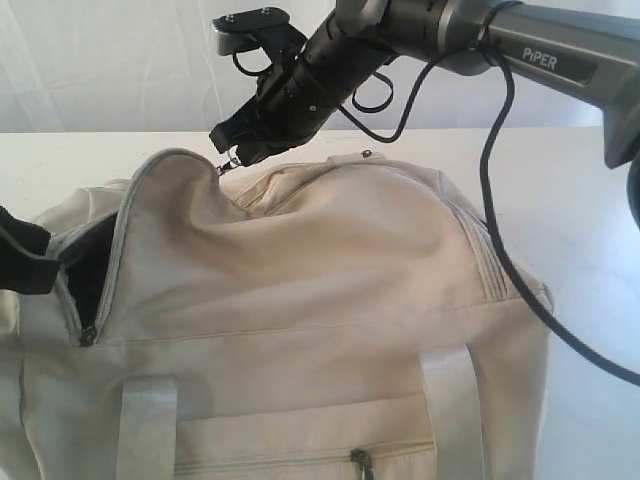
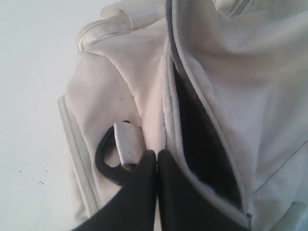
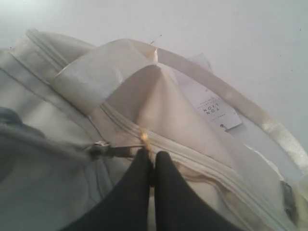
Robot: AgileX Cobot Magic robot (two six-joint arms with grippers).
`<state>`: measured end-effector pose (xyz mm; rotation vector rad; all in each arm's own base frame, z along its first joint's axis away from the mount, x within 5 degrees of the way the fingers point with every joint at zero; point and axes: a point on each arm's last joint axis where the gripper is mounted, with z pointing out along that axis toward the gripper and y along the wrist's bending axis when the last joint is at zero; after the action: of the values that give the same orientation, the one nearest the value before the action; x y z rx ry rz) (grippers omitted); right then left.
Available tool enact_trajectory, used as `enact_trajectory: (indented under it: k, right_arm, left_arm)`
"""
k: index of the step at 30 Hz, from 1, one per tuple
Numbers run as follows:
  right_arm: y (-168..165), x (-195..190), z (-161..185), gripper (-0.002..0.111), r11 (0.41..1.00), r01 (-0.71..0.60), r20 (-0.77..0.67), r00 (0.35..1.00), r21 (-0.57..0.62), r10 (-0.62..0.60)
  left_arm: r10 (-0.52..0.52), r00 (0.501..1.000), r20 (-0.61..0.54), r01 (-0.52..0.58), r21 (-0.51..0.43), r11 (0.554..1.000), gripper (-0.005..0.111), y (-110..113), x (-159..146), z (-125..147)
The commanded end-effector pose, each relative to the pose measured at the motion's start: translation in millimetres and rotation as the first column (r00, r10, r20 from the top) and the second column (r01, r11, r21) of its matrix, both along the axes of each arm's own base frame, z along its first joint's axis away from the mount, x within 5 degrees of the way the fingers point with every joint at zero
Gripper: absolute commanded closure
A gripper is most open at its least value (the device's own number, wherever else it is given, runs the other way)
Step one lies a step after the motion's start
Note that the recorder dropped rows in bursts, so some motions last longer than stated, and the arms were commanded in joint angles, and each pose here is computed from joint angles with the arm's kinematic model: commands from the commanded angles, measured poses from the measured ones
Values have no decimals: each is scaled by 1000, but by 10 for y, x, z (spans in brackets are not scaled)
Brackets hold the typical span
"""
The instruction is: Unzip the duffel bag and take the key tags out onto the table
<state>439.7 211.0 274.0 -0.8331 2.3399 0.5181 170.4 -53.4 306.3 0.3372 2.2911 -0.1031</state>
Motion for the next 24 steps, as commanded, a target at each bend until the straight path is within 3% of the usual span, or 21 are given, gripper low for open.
enact_trajectory:
  k: [1,3,4,9,12,17,24]
  right_arm:
    - [-159,108,92,108,1000,1,88,996,26,-4]
    - [-129,96,108,108,998,-18,85,996,61,13]
    - [-120,92,114,108,997,-25,85,996,72,18]
    - [-104,81,121,108,995,-36,78,997,90,29]
    - [-98,62,114,108,995,-46,58,997,93,41]
    - [-84,39,114,108,992,-55,33,998,111,52]
    - [-83,35,112,108,992,-61,32,998,108,58]
  left_arm:
    - [0,1000,8,0,21,1000,69,23,-28,192]
    - [-4,1000,24,3,25,1000,42,17,-3,342]
    - [-3,1000,27,2,24,1000,34,9,22,399]
    - [-37,999,-4,37,58,998,47,-121,366,564]
    - [-87,995,-44,90,74,993,47,-269,696,552]
    - [-161,981,-105,173,111,979,47,-461,1218,454]
    - [-153,976,-157,175,132,976,48,-553,1697,221]
